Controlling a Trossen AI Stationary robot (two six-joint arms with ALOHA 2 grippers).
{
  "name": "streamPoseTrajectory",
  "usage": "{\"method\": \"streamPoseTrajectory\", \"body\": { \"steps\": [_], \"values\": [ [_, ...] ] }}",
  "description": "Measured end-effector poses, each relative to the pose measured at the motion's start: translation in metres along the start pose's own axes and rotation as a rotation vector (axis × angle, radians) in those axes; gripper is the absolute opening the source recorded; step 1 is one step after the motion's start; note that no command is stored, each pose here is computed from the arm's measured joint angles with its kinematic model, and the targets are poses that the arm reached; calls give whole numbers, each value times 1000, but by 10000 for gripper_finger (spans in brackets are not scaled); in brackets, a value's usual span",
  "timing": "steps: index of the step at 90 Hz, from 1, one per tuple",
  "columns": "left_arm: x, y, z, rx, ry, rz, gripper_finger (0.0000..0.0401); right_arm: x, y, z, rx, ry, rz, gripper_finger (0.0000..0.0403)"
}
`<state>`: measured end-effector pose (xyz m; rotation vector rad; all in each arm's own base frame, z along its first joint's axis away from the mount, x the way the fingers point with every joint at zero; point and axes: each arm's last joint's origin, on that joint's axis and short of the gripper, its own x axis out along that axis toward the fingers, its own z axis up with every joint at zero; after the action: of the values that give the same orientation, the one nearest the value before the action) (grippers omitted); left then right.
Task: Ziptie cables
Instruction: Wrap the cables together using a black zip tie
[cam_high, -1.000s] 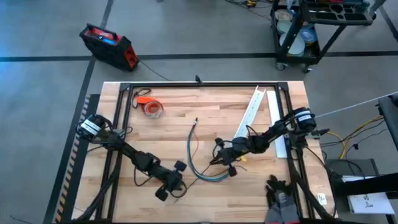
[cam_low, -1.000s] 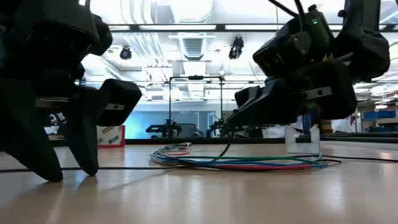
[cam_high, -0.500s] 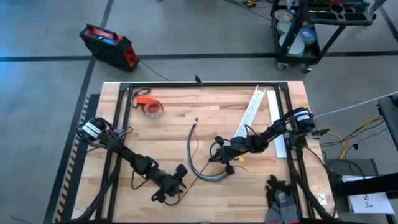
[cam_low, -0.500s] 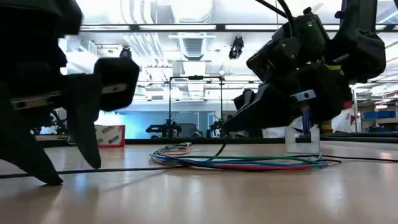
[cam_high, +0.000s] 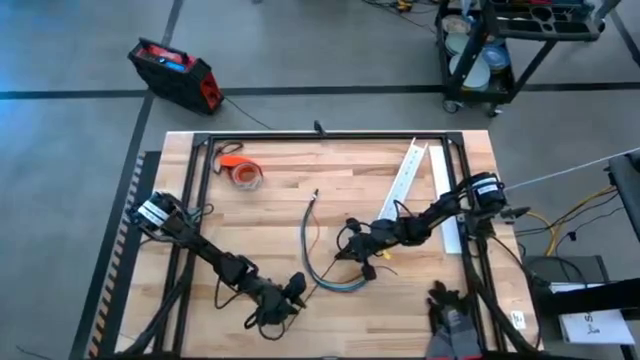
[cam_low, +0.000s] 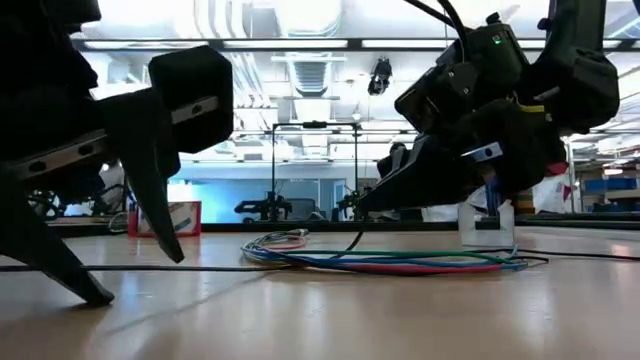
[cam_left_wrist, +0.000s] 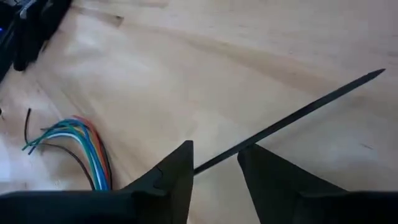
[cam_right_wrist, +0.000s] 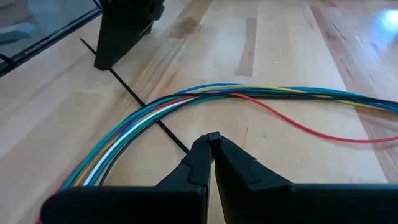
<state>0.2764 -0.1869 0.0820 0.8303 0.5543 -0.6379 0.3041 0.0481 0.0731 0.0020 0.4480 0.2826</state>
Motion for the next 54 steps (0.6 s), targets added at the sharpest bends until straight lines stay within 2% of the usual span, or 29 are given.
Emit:
{"method": "streamPoseTrajectory", "body": {
  "steps": [8,40,54],
  "values": [
    [0,0,0,-21,-1,1,104,0,0,0,3,2,0,0],
    [-19,15,14,-268,-53,66,52,0,0,-1,7,13,-14,0],
    [-22,23,14,-366,-49,142,38,1,-1,1,2,6,-15,0]
  ]
}}
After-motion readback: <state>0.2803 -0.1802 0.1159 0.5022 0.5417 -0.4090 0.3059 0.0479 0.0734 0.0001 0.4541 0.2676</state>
